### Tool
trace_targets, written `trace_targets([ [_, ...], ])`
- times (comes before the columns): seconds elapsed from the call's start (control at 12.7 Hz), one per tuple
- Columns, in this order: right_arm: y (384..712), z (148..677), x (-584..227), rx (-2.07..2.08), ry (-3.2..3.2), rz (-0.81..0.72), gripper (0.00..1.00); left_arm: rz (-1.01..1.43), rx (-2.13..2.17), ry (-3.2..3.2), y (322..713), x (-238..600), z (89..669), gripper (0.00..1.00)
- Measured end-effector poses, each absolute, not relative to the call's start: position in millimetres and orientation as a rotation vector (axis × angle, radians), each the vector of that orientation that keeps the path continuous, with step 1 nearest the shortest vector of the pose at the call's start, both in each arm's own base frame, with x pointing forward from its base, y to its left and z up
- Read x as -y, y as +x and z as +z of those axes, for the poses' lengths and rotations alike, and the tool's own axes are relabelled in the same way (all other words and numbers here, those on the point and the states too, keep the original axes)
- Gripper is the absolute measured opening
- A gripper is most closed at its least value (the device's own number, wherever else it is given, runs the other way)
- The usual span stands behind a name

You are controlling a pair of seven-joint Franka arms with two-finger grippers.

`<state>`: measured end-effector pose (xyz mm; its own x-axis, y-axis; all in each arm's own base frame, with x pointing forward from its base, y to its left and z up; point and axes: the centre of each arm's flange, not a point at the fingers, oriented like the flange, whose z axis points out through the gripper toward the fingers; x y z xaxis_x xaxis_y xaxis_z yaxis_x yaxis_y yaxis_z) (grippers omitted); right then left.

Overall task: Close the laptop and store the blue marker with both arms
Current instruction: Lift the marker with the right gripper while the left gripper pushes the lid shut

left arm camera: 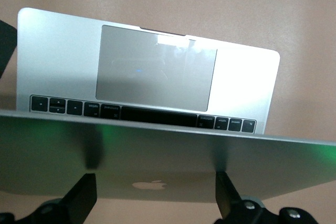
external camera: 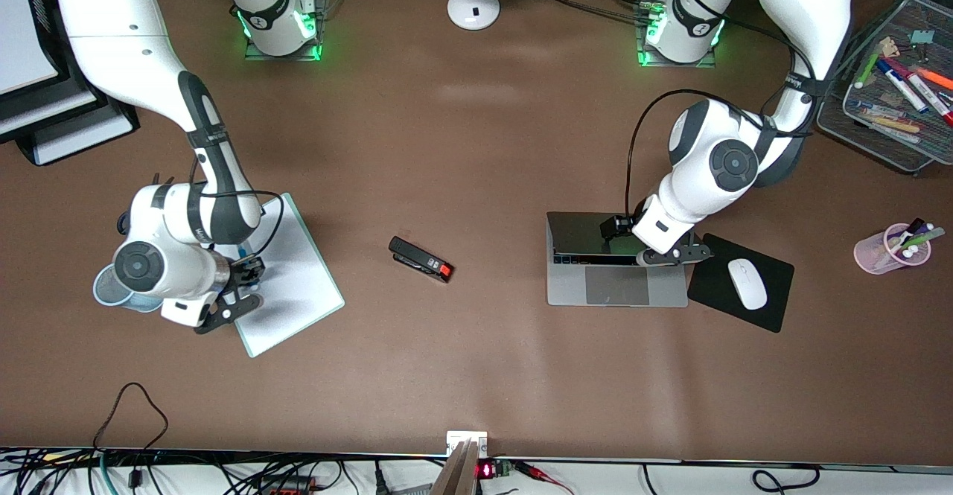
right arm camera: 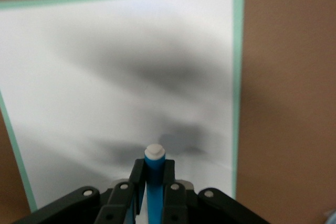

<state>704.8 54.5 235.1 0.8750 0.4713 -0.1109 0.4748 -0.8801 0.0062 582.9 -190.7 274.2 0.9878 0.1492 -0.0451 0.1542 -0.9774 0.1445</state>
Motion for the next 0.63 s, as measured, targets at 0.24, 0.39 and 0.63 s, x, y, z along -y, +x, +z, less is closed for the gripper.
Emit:
trace_targets([
  [0.24, 716.3, 294.1, -55.9, -0.815, 2.988, -0.023, 0.18, -0.035, -0.239, 2.969, 586.0, 191.2, 256.8, 1.0],
  [0.39, 718.2, 341.1, -56.3, -0.862, 2.967, 0.078, 0.18, -0.033, -0.245, 2.96, 587.7, 192.1, 243.3, 1.0],
  [0.63, 713.7, 418.6, -48.0, -0.915, 2.925, 0.232, 0.18, -0.044, -0.254, 2.949, 593.8, 193.4, 228.7, 1.0],
])
